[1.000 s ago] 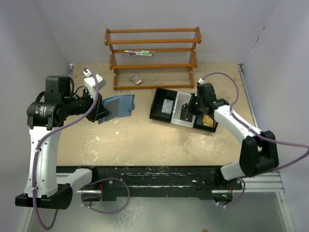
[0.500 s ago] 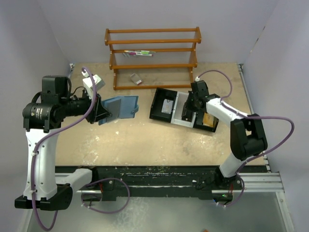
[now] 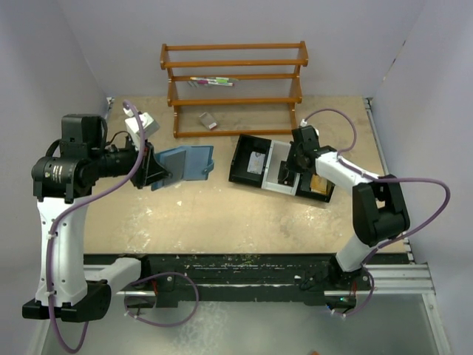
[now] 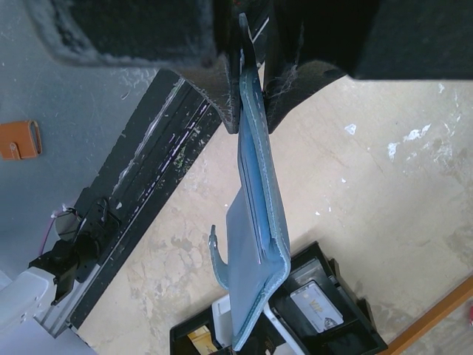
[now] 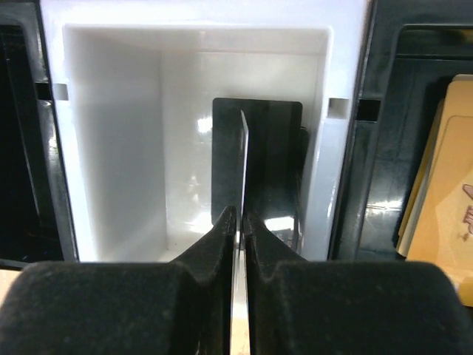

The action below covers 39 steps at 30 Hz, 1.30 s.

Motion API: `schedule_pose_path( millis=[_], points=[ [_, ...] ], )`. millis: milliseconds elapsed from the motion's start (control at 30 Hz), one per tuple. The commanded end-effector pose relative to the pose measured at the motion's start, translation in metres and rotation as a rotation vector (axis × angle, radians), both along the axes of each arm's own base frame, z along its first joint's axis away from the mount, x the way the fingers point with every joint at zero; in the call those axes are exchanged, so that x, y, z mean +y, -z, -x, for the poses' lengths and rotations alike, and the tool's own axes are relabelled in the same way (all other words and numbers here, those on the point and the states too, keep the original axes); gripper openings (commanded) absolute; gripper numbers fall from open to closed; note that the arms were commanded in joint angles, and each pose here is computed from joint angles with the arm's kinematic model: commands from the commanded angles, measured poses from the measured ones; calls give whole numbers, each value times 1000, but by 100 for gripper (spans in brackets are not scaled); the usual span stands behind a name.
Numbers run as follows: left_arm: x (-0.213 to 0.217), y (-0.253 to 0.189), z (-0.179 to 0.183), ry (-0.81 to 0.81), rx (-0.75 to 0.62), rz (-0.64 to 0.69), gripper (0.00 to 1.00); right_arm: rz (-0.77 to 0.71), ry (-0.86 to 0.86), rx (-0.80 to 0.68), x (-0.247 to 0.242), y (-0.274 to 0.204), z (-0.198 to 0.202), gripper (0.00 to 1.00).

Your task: Take the credit cards out of the card holder

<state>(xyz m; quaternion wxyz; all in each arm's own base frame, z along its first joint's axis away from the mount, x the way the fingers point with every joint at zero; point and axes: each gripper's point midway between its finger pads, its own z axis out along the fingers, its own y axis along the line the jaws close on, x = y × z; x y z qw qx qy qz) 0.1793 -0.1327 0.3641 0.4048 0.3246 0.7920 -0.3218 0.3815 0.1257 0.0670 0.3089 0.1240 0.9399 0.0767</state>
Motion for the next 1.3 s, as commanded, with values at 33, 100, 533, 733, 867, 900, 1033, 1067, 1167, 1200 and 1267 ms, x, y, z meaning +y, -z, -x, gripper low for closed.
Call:
schedule_pose_path(
  millis=[33,100,533,733,867,900,1033,1067,1167,1200,1267],
  points=[
    [-6,-22,4,34,-66,39,0,57,29,-60,-16,-20,2,15],
    [-7,-22,4,37,-64,42,0,58,34,-83,-18,-30,4,19],
    [-11,-30,7,53,-60,75,0,-17,3,-304,-15,-131,14,37],
    [-20,-36,14,112,-37,133,0,-352,-301,-563,68,-248,61,83],
    [-28,-45,24,173,-25,188,0,-659,-586,-687,127,-321,119,99],
    [-29,-46,25,184,-21,197,0,-722,-637,-709,135,-335,133,100],
    [-32,-48,32,221,-17,217,0,-850,-766,-780,153,-374,166,100],
    [-32,-47,33,227,-16,218,0,-864,-795,-787,157,-381,172,100],
    [-34,-48,38,252,-5,232,0,-881,-849,-801,172,-392,182,100],
    [-34,-49,39,260,-1,239,0,-882,-862,-802,177,-394,185,100],
    [-36,-52,42,277,6,255,0,-886,-886,-804,185,-397,189,100]
  ],
)
